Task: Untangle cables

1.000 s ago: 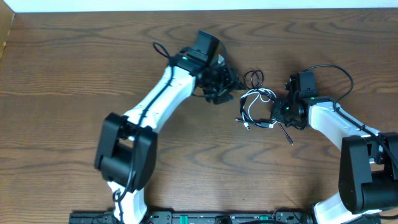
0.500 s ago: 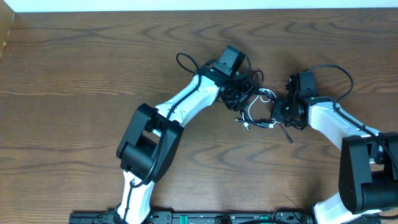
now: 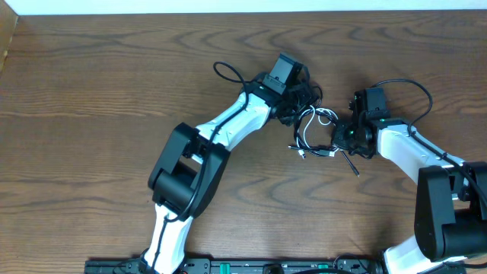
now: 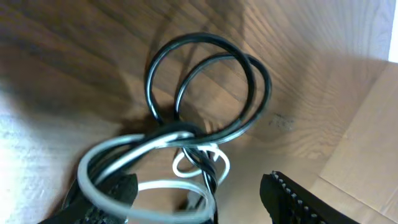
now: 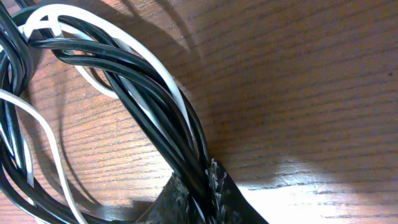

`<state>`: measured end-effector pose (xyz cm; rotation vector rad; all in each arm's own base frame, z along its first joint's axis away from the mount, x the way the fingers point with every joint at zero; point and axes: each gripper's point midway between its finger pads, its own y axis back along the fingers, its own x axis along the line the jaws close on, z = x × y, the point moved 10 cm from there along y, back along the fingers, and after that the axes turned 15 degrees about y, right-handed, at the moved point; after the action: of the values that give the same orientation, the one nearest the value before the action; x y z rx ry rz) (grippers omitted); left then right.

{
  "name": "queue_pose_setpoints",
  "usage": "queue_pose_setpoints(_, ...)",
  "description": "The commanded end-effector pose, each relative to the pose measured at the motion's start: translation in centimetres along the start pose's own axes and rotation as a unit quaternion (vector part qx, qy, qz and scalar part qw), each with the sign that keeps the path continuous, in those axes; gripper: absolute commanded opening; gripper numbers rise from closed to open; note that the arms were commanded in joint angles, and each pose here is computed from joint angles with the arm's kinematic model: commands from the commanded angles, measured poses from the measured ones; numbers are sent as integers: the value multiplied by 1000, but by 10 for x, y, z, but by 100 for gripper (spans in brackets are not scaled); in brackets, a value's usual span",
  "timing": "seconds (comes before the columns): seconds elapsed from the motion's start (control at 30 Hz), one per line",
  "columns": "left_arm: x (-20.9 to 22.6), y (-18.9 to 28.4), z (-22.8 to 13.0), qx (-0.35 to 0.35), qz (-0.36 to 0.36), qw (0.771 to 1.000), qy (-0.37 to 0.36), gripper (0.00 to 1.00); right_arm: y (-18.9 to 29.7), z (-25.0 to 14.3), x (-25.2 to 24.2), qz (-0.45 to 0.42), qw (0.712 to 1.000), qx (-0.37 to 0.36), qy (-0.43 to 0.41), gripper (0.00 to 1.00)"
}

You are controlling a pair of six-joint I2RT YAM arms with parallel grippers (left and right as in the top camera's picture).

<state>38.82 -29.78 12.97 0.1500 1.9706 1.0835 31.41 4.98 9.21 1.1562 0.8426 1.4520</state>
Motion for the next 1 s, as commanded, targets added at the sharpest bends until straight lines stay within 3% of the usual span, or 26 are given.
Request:
queue_pose_setpoints(0.0,3,-14,7,-11,-7,1000,-3,67,-10,-11,-10,-31,999,25,1,10)
queue_pose_setpoints(0.17,-2,-18,10,-12,-32,999,-16,52,-10,-11,-10,-31,999,25,1,10)
queue_pose_setpoints(0.33,-27,-15,5,10,-119,985,-125,46,-10,-11,-10,-30,999,25,1,11)
queue_pose_setpoints(0.43,-35,-12,2,19,-146,978,-147,42,-10,-11,-10,-30,999,25,5,11)
queue_pose_setpoints(0.7,-13,-18,14,-42,-66,988,-130,41,-10,-11,-10,-30,999,25,6,11)
queue_pose_setpoints(0.97,-17,-25,17,-55,-89,981,-161,40,-10,-10,-10,-30,999,23,6,11)
